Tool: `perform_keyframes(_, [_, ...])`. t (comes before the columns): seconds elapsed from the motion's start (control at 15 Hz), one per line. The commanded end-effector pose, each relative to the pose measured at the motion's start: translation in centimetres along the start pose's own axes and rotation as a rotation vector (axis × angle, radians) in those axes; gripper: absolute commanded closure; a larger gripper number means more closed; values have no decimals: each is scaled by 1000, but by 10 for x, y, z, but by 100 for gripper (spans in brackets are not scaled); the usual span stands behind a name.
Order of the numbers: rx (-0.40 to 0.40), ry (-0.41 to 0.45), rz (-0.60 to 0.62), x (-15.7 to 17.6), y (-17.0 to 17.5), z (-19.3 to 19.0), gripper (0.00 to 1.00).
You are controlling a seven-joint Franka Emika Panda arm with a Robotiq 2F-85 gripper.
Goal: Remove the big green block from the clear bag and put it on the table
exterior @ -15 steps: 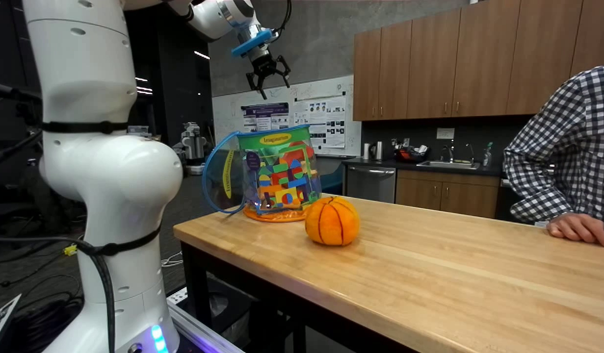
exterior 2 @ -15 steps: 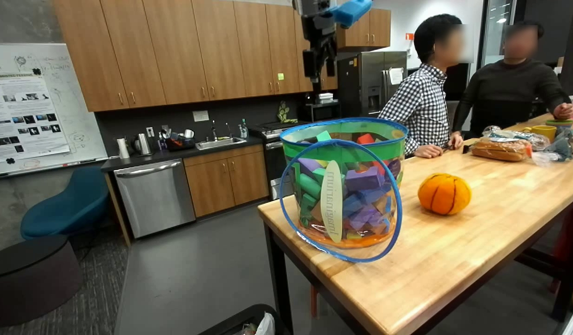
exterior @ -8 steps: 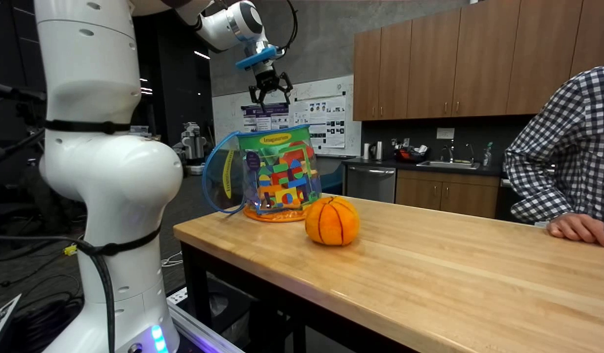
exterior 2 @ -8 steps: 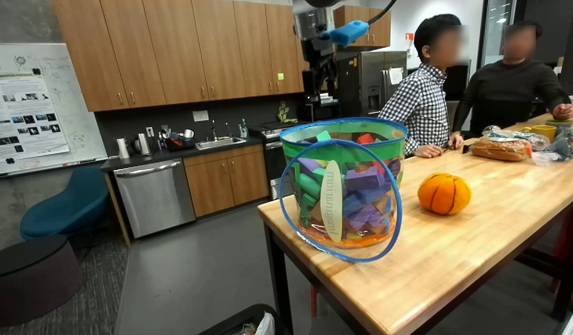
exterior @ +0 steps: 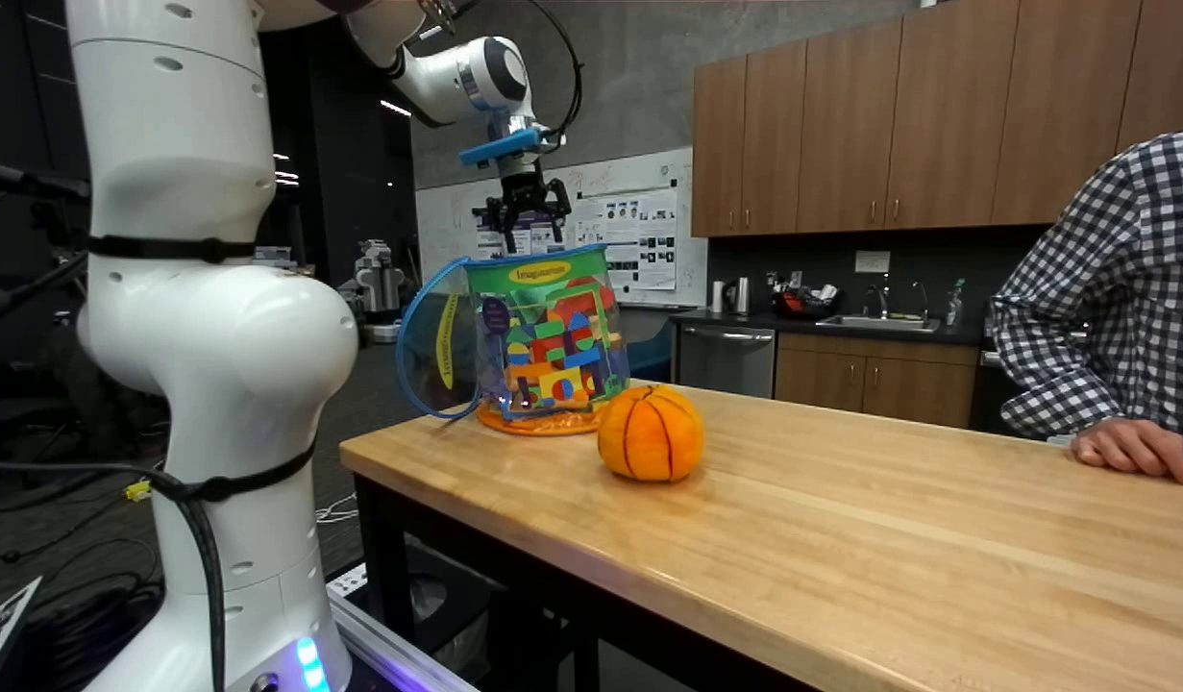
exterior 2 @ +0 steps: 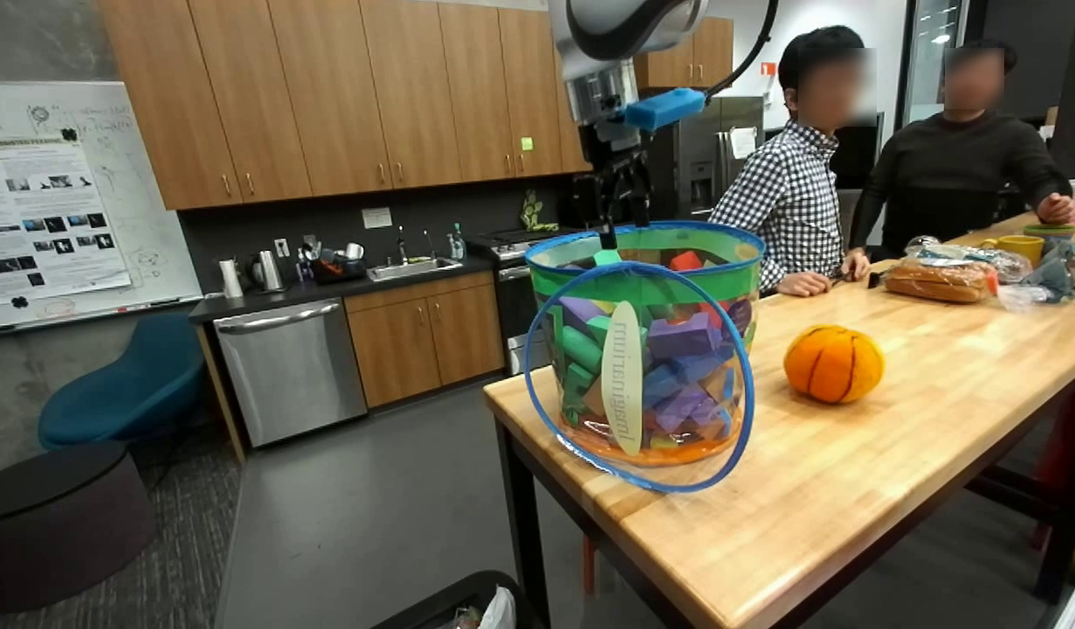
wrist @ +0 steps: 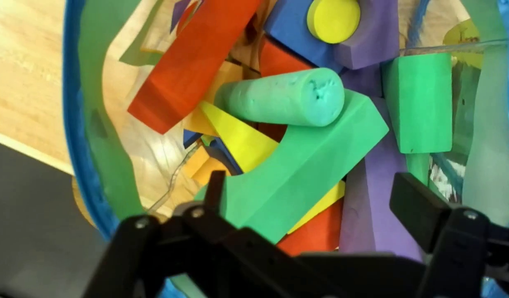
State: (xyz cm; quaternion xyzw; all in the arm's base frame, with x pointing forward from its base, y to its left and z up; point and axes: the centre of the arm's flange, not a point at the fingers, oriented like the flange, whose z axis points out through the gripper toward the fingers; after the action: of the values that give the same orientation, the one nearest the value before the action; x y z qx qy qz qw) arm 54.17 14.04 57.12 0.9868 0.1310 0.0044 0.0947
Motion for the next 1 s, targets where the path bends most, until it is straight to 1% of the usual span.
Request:
perform_keyframes(0.0, [85,16,175,-10,3,5,0])
perform_keyframes(0.2, [141,42,308,-10,0,5,0])
perform_keyframes(0.33, [129,61,371,-6,-4,4,0])
perform_keyframes(0.6, [-17,50,506,-6,-5,10,0])
perform_keyframes(0.8, [-170,43,610,-5,2,21,0])
perform_keyframes(0.93, [-226,42,656,-6,5,25,0])
